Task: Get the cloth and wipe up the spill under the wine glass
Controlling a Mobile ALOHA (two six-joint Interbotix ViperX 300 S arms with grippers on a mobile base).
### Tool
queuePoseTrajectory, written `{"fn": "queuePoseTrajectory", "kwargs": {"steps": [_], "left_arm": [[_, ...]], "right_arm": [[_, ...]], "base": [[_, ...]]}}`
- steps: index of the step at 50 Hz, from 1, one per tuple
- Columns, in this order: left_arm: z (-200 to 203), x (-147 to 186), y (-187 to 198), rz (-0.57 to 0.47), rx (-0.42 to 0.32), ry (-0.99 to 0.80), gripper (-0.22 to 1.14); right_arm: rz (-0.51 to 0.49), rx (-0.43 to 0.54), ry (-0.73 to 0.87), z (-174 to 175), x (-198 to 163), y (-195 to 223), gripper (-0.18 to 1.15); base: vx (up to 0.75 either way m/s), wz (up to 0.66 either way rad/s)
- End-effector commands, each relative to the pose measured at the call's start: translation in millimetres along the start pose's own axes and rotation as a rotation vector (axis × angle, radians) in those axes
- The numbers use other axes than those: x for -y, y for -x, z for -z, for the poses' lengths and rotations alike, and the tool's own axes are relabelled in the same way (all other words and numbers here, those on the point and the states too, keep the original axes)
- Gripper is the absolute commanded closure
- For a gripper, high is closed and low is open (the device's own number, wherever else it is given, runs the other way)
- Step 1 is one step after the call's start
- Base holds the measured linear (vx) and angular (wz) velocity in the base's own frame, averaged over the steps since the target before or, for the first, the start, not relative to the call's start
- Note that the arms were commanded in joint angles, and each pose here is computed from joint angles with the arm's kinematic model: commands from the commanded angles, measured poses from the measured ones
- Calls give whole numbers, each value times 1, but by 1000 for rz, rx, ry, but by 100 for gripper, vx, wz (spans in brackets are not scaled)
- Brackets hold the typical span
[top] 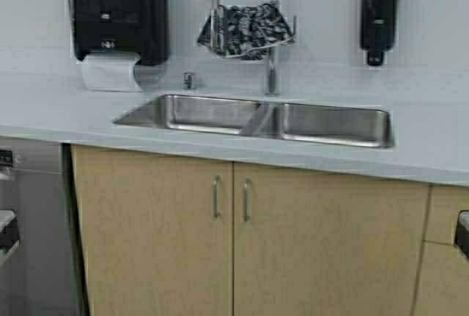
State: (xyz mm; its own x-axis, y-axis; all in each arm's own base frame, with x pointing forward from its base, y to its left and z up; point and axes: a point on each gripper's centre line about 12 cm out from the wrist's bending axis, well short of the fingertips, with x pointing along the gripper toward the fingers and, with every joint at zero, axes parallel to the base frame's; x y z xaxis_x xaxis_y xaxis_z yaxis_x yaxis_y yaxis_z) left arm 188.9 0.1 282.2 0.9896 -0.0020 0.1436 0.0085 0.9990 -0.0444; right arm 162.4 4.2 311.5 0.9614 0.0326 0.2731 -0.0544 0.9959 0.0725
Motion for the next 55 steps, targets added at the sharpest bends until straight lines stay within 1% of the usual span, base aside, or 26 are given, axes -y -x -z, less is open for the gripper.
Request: {"fn": "queuePoseTrajectory", "kwargs": {"steps": [1,13,17,19,25,27,33,36,43,50,55], "left_arm": [[-8,1,-2,3,29,-1,89],[-9,1,0,4,43,0,89],[-10,1,3,4,50,-2,89],[-10,1,5,5,49,-9,89],[-9,2,12,15,-7,-65,89],[-10,2,15,14,-13,-66,89],[-18,2,30,11,50,-47,89],[-17,2,38,8,69,-34,89],[-18,1,55,0,103,9,89],[-19,0,68,0,131,21,89],[-20,0,70,1,143,24,89]], "right_arm": [[-2,11,-18,-5,-1,-3,92],[-6,19,-39,-8,-1,-3,92],[-28,23,-40,-11,-5,-4,92],[-54,29,-27,-16,-10,-7,92],[-119,17,-5,-33,-22,-18,92],[-138,4,-9,-39,-27,-23,92],[-209,-38,-25,-48,-43,-34,92],[-255,-57,-34,-49,-53,-39,92],[-350,-123,-38,-36,-77,-50,92],[-407,-209,-25,-11,-95,-59,92],[-431,-240,-26,6,-106,-70,92]], "base": [[39,16],[38,9],[37,2],[38,1],[38,-2],[38,-2],[35,-2],[34,-3],[34,-2],[32,0],[28,1]]}}
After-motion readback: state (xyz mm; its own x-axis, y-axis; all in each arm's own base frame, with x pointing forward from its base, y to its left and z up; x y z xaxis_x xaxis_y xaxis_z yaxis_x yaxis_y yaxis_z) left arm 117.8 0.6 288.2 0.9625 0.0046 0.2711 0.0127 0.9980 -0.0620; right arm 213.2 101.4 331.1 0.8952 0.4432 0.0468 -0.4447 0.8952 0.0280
